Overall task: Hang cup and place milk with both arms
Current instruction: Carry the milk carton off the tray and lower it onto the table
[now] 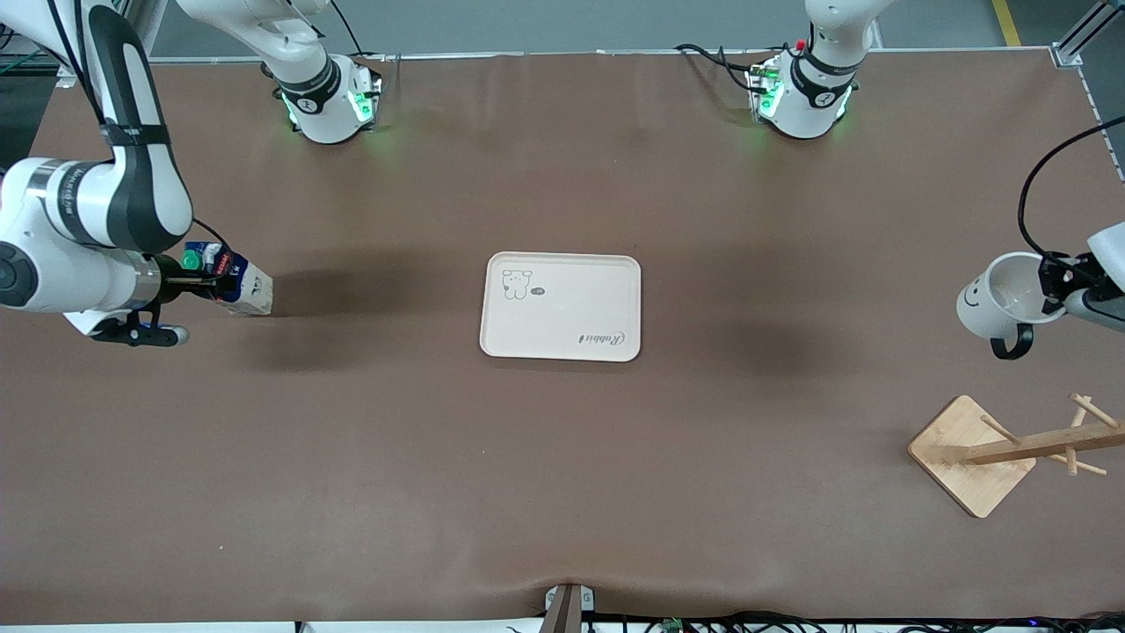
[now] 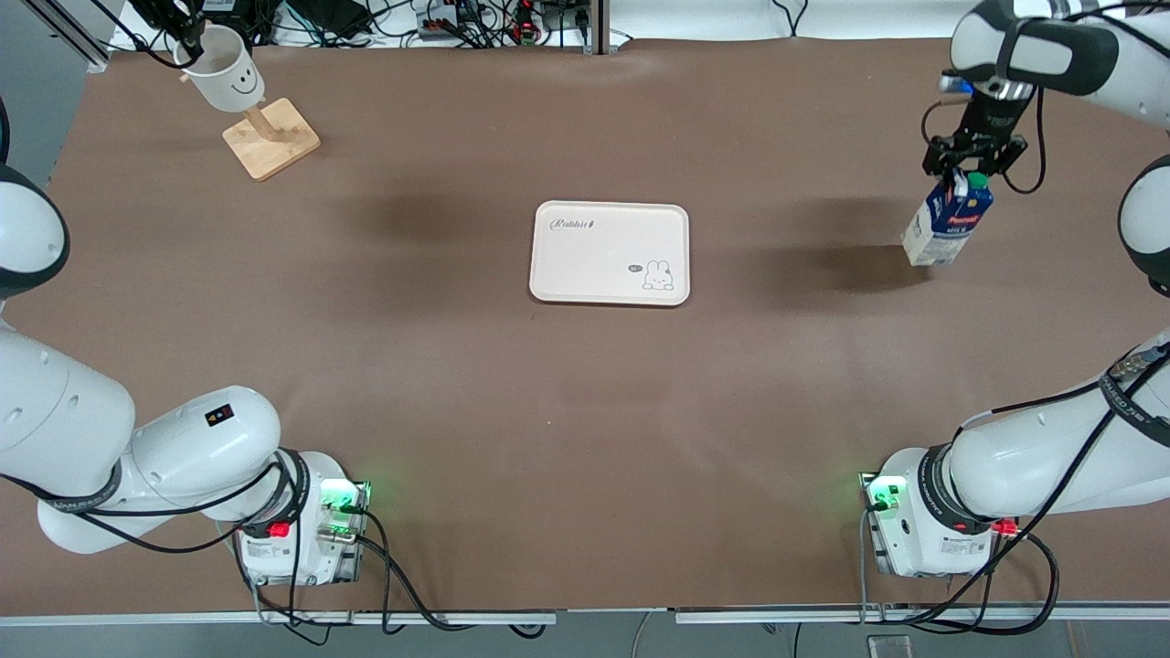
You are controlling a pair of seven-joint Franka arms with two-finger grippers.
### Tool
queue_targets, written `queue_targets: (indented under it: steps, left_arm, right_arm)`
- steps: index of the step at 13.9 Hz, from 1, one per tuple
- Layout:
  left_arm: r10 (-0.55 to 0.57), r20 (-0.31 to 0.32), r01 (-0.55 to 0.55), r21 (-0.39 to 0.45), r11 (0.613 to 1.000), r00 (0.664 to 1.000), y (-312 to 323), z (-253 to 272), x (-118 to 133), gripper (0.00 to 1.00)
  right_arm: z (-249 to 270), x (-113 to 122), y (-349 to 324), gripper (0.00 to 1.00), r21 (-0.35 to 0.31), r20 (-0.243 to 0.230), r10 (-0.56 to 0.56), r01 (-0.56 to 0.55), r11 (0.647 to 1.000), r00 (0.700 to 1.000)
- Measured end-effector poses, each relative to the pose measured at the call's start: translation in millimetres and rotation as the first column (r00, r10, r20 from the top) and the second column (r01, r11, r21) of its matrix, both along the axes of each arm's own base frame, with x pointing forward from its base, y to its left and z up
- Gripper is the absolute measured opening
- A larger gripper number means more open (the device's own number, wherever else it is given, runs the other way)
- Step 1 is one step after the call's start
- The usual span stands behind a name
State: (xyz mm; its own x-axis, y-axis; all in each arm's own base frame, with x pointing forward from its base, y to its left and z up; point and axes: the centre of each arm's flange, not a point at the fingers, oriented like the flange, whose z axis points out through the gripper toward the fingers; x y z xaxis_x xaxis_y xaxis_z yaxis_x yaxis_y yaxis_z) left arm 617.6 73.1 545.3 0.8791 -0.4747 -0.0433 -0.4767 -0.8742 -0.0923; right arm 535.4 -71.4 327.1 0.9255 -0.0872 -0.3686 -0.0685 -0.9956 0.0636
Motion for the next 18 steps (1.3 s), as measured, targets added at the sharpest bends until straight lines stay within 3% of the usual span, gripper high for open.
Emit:
queue_targets:
  steps: [4,8,10,13,18]
  left_arm:
    - [0.004,0.008,-0.004,-0.039,0.999,1.000,25,-19,28,0.07]
    - [-0.019,0.016,0.019,-0.027,0.999,1.000,34,-18,35,0.07]
    - [-0.031,0.025,0.031,-0.020,0.999,0.999,42,-17,35,0.07]
    - [-0.054,0.040,0.054,-0.008,0.998,0.998,60,-18,36,0.07]
    - [-0.056,0.059,0.056,-0.005,0.998,0.997,65,-18,39,0.07]
  right_arm:
    - [-19,-21,3,0.49,0.010,0.048,0.047,-0.048,0.999,0.998]
    - [-19,-25,5,0.49,0.011,0.069,0.053,-0.054,0.998,0.996]
    - [-19,-25,5,0.64,0.012,0.068,0.055,-0.056,0.998,0.996]
    - [-21,-27,6,0.98,0.013,0.063,0.056,-0.057,0.998,0.996]
    - [-22,-30,6,1.00,0.017,0.039,0.055,-0.055,0.998,0.998]
